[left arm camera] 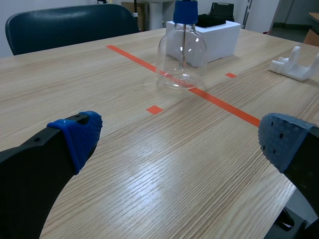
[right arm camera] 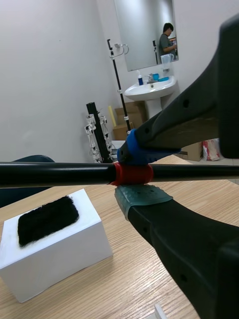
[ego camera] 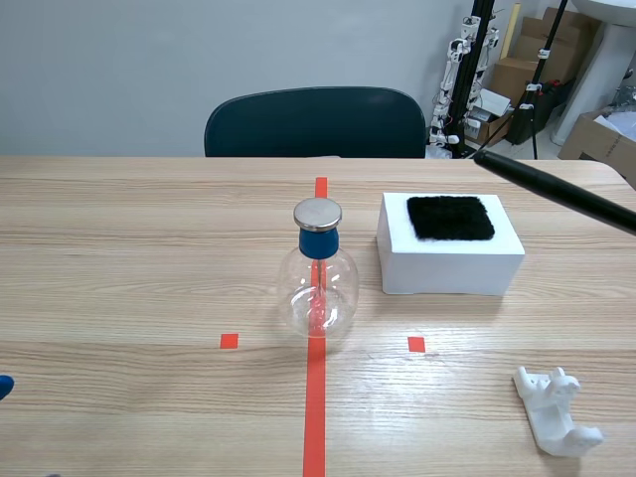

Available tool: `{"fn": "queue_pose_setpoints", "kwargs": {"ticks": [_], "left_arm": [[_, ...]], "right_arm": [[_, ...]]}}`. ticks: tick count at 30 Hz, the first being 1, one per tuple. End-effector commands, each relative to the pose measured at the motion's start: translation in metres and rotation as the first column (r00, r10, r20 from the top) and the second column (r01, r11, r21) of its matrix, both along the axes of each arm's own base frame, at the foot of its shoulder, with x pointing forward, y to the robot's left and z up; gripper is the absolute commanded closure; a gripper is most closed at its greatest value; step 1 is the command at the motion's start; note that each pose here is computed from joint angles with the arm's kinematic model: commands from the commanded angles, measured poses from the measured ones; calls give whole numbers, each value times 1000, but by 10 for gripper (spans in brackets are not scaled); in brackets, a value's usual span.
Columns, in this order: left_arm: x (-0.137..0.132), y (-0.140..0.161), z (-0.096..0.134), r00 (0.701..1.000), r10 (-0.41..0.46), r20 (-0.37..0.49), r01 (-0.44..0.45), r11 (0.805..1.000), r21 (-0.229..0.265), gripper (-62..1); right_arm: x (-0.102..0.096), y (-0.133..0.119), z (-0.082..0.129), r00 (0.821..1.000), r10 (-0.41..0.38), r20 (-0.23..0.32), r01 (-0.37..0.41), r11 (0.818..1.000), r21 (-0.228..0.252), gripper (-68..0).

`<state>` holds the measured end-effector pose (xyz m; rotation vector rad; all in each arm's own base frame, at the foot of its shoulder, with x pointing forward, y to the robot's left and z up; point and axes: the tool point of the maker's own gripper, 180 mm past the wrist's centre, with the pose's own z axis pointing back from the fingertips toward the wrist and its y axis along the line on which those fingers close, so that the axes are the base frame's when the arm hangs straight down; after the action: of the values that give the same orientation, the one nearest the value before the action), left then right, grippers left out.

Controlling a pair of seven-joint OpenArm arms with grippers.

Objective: Do the electroscope experiment. hold the rod still at the electroscope

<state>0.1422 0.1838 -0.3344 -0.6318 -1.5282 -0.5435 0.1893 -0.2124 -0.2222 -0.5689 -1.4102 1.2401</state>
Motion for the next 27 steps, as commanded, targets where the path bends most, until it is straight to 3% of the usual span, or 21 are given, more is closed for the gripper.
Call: {"fn": "queue_pose_setpoints", "kwargs": {"ticks": [1,12,19,23,27], "left_arm": [[1,2,12,999,6,46,-4,999,-37,-623],[1,2,12,999,6,46,-4,999,-37,-623],[1,2,12,999,6,46,-4,999,-37,-623],[1,2,12,999,6,46,-4,999,-37,-623],[1,2,12,999,6,46,-4,999,-37,-623]], "right_arm": [[3,1,7,1000,3,28,-3,1000,2,0],[3,1,8,999,2,36,-2,1000,0,0],[16,0,21,995,0,99,0,1000,-2,0],[19,0,25,991,8,135,-3,999,-37,0],[18,2,22,991,25,131,-15,997,-78,0]]}}
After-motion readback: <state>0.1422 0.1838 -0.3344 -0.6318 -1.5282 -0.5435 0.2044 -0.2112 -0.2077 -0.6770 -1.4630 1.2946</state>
